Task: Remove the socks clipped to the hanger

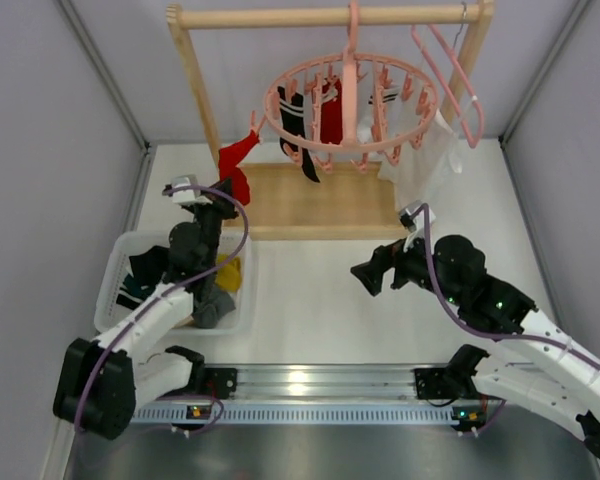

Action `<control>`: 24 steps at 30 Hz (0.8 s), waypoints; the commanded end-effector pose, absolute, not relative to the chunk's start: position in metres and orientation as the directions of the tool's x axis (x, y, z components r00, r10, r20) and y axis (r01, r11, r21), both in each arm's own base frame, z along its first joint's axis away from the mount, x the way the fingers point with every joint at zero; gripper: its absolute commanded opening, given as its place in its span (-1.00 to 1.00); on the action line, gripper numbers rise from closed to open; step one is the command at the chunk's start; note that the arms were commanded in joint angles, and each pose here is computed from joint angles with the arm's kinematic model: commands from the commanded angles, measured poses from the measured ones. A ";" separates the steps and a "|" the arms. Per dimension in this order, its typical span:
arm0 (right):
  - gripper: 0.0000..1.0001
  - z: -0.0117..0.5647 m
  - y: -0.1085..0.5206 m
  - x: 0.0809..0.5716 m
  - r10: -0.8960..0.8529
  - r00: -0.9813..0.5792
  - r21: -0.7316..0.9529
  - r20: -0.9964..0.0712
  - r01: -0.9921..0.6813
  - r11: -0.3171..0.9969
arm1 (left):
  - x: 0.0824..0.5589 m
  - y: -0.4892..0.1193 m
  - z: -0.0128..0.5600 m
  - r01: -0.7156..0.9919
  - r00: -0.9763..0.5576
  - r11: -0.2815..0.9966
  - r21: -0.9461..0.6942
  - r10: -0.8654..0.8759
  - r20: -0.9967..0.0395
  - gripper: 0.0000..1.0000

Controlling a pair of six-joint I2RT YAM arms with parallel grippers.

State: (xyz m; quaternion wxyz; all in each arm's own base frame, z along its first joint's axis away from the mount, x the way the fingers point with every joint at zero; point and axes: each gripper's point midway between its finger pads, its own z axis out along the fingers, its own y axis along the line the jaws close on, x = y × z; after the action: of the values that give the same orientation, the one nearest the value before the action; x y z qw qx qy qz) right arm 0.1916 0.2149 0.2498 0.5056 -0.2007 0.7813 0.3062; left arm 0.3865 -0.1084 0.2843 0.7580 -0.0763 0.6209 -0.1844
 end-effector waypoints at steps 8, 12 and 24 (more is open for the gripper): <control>0.99 0.309 0.215 0.194 0.048 -0.322 0.260 -0.945 -0.656 0.709 | 0.329 -0.092 0.316 0.190 0.276 0.896 -0.401 -0.441 -0.854 -1.00; 0.99 0.330 0.210 0.188 0.070 -0.303 0.263 -0.950 -0.662 0.702 | 0.305 -0.129 0.322 0.269 0.266 0.895 -0.357 -0.425 -0.865 -1.00; 0.76 0.370 0.219 0.204 0.114 -0.339 0.312 -0.934 -0.615 0.725 | 0.261 -0.225 0.292 0.383 0.107 0.869 -0.312 -0.378 -0.920 -1.00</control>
State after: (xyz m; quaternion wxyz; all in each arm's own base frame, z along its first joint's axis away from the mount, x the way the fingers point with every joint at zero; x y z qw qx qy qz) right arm 0.1947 0.2169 0.3555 0.5498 -0.1833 0.7430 0.3347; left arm 0.2626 -0.2205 0.2850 0.7389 0.0126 0.6202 -0.2632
